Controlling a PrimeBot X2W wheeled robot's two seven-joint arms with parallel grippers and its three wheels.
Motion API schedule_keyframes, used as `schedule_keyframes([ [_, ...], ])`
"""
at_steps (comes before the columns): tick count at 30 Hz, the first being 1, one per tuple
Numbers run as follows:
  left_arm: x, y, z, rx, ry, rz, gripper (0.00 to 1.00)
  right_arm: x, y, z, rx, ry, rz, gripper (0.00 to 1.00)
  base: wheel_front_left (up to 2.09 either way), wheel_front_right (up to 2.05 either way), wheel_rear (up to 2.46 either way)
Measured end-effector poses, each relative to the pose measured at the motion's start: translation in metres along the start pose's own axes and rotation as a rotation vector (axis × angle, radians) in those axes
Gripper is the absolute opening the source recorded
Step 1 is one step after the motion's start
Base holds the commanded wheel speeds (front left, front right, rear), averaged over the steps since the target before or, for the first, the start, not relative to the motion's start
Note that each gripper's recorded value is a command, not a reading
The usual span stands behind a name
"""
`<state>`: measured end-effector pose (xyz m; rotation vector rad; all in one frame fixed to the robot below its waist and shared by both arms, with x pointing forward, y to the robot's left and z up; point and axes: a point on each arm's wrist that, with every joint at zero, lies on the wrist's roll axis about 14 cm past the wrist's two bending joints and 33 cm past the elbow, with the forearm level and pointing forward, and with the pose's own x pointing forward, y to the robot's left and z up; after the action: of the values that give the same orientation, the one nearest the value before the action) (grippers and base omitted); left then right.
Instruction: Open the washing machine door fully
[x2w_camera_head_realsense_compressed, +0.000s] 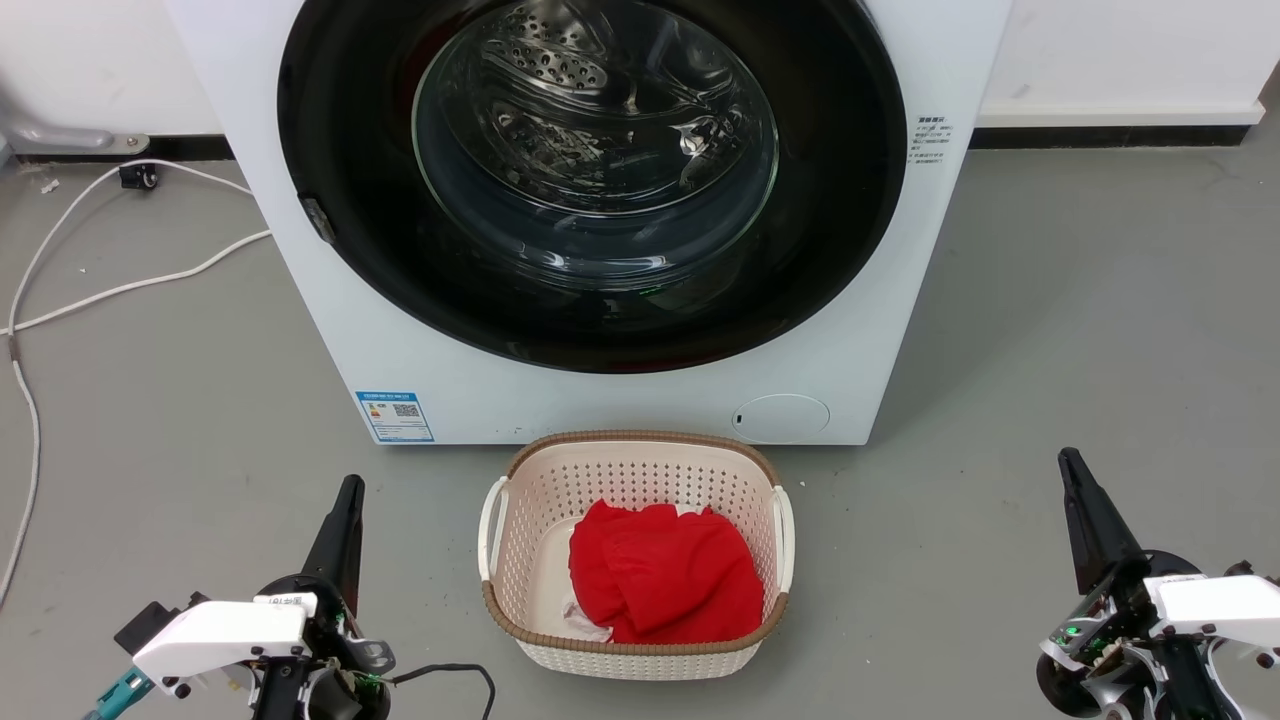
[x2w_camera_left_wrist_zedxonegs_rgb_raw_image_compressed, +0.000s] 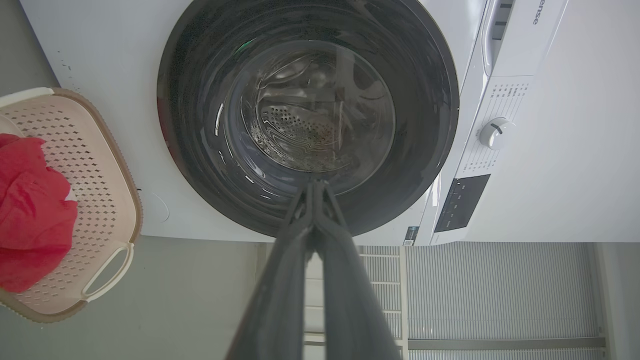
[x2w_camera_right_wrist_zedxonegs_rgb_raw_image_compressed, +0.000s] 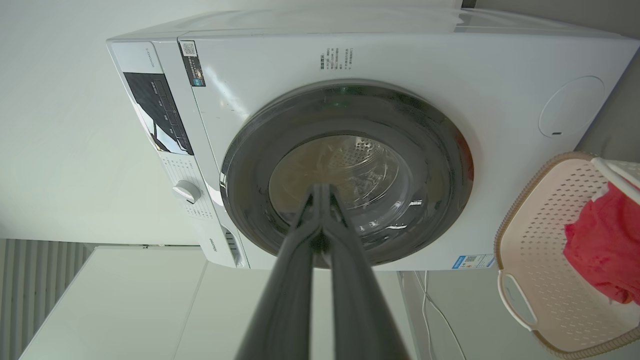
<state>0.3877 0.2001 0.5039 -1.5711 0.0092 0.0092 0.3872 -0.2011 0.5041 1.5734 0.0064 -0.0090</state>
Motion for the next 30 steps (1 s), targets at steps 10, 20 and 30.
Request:
schedule_keyframes([
  [10,-0.002,0.006,-0.001,-0.002,0.001,0.017,1.00,-0.002,-0.005,0.000,0.000,-0.001,-0.016,1.00,0.00,0.00,0.00],
  [20,-0.006,0.008,-0.002,0.009,-0.020,0.024,1.00,-0.010,-0.011,0.000,-0.025,-0.023,-0.032,1.00,0.00,0.00,0.00],
  [30,-0.002,-0.017,-0.009,0.170,-0.019,-0.049,1.00,-0.009,0.006,-0.001,-0.187,-0.038,0.016,1.00,0.00,0.00,0.00],
])
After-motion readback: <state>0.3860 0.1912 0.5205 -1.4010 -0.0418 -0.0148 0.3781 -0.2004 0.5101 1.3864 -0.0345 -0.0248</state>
